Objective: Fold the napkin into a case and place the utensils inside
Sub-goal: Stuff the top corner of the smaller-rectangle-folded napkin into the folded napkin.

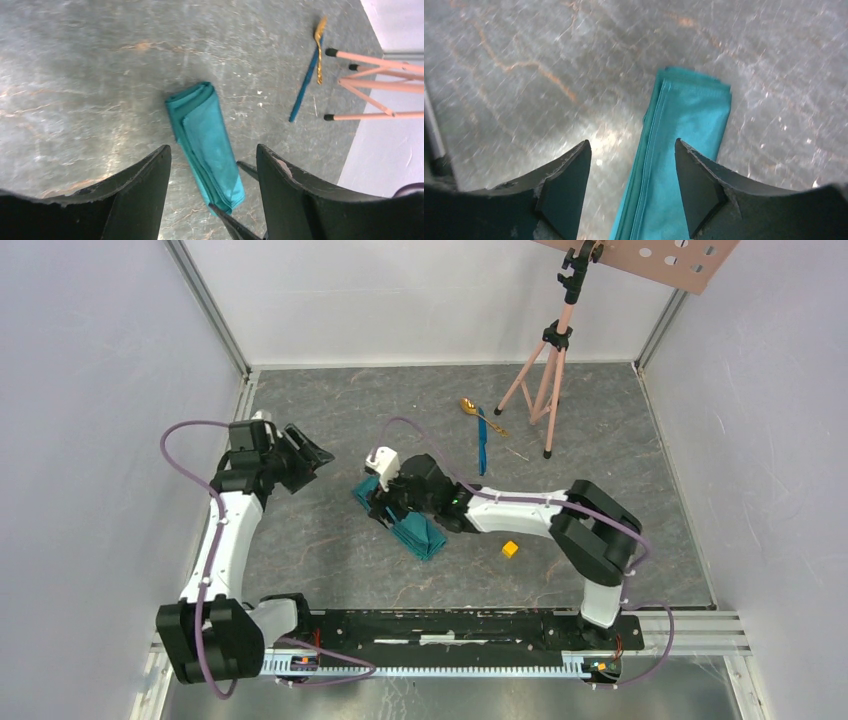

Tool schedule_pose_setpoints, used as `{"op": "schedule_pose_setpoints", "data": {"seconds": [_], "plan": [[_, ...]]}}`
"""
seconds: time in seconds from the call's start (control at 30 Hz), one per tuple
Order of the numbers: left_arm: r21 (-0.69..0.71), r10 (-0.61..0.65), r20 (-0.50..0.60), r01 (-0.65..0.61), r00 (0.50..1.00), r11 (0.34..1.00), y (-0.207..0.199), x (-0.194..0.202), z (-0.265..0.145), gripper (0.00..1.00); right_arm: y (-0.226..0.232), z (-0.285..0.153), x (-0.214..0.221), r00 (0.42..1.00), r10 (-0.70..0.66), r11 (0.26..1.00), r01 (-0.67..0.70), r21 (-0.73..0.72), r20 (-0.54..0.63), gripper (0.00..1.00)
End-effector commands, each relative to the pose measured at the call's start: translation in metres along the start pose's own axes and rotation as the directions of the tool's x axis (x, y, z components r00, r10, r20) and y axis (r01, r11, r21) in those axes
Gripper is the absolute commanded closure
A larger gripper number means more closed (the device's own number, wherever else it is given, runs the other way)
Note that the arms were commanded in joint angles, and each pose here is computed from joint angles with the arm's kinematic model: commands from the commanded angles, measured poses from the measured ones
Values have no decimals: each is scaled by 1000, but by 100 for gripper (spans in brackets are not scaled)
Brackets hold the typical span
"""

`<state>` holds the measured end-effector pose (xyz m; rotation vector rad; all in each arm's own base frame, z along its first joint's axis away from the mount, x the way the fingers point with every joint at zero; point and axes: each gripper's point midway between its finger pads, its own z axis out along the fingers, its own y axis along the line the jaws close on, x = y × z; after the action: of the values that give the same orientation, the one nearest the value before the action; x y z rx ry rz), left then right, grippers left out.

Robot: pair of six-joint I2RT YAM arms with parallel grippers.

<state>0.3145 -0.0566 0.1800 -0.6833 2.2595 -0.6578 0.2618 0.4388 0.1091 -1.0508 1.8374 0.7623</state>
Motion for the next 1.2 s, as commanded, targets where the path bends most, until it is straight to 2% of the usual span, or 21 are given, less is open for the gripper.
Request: {"op": "schedule_pose_setpoints", "data": {"seconds": [0.0, 0.23, 0.43, 0.8, 1.03, 1.17], "plan": [[-69, -18, -44, 15, 999, 998, 36, 16, -7, 30, -20, 34, -31, 994, -95, 987, 88, 131, 49, 34], [-59, -84, -80, 79, 993, 995, 53, 28, 1, 29, -18, 65, -24, 993, -115, 979, 114, 171, -3, 38], [-46, -87, -92, 83, 992, 996, 56, 34, 3, 29, -23, 73, -21, 992, -126, 971, 129, 200, -27, 47], [-41, -82, -98, 78, 992, 996, 58, 38, 4, 29, -25, 84, -5, 990, -119, 964, 132, 232, -71, 46], [-31, -80, -98, 78, 992, 997, 58, 41, 3, 28, -24, 88, 1, 990, -114, 966, 129, 224, -80, 52], [-28, -77, -94, 75, 993, 997, 58, 41, 2, 28, -24, 90, 3, 990, -114, 966, 130, 222, -85, 51]]}}
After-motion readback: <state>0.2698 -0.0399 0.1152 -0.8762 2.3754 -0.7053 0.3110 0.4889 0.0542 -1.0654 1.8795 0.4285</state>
